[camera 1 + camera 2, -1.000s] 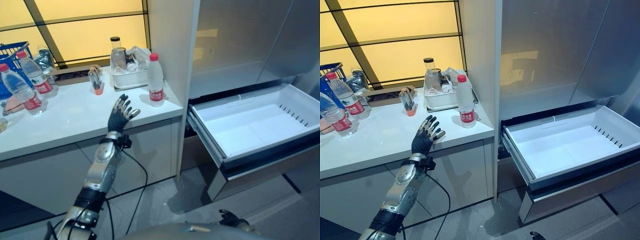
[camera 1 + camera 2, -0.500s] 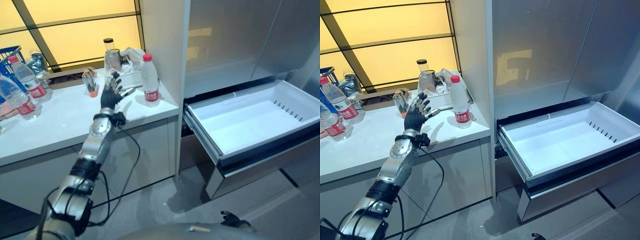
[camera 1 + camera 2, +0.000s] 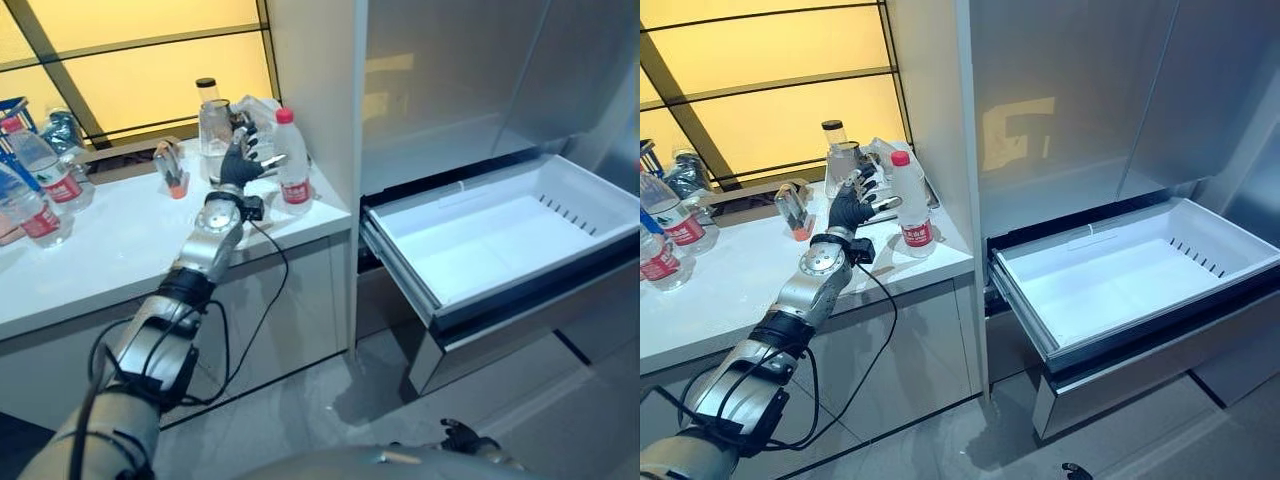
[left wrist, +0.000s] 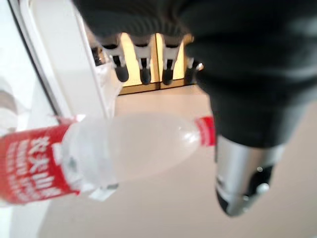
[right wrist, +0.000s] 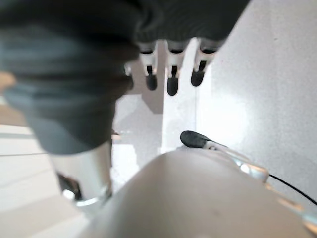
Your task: Take the drinks into the refrigerator
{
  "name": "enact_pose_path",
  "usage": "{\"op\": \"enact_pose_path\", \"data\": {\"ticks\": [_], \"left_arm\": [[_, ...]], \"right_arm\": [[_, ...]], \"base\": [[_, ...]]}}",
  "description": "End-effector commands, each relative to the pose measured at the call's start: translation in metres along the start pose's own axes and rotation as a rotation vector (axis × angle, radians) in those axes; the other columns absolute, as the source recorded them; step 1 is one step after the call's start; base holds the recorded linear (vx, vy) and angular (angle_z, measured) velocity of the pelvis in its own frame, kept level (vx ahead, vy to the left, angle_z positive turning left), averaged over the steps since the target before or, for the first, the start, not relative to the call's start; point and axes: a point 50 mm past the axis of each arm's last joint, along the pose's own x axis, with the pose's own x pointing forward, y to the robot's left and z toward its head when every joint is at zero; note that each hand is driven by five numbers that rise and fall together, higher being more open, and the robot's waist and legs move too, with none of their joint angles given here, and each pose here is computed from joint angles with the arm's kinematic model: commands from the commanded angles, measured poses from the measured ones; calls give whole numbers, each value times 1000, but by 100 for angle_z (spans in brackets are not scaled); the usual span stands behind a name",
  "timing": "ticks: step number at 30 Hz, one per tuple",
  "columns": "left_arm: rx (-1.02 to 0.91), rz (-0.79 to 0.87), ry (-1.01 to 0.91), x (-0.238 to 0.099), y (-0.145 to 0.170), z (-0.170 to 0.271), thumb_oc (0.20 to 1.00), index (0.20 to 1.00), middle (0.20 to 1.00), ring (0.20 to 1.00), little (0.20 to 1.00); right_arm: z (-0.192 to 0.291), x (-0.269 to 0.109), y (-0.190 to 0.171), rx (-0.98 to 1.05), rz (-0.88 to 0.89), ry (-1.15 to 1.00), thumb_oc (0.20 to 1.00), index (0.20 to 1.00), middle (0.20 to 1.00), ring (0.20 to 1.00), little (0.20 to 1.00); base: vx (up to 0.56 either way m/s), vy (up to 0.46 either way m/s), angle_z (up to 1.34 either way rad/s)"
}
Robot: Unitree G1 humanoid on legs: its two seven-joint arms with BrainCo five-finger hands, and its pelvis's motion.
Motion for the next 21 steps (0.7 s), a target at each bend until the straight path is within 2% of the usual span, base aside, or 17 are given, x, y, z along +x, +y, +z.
{"op": "enact_pose_path", "data": {"ticks": [1, 9, 14, 21], "left_arm": [[81, 40, -105, 23, 11, 44, 1000, 1000, 1000, 1000, 1000], [88, 94, 61, 11, 25, -4, 1000, 1000, 1000, 1000, 1000], [126, 71, 153, 1, 26, -31, 1000, 1000, 1000, 1000, 1000], [144, 72, 167, 9, 12, -29, 1000, 1000, 1000, 1000, 1000]], "right_arm": [[-4, -1, 28, -22, 75, 28, 1000, 1000, 1000, 1000, 1000], [0, 0, 23, 4, 47, 12, 1000, 1000, 1000, 1000, 1000], [3, 0, 20, 15, 35, 2, 1000, 1000, 1000, 1000, 1000], [15, 2, 12, 39, 7, -45, 1000, 1000, 1000, 1000, 1000]], "base": [[-2, -5, -6], [2, -3, -9], [-2, 2, -1], [-7, -5, -6]]}}
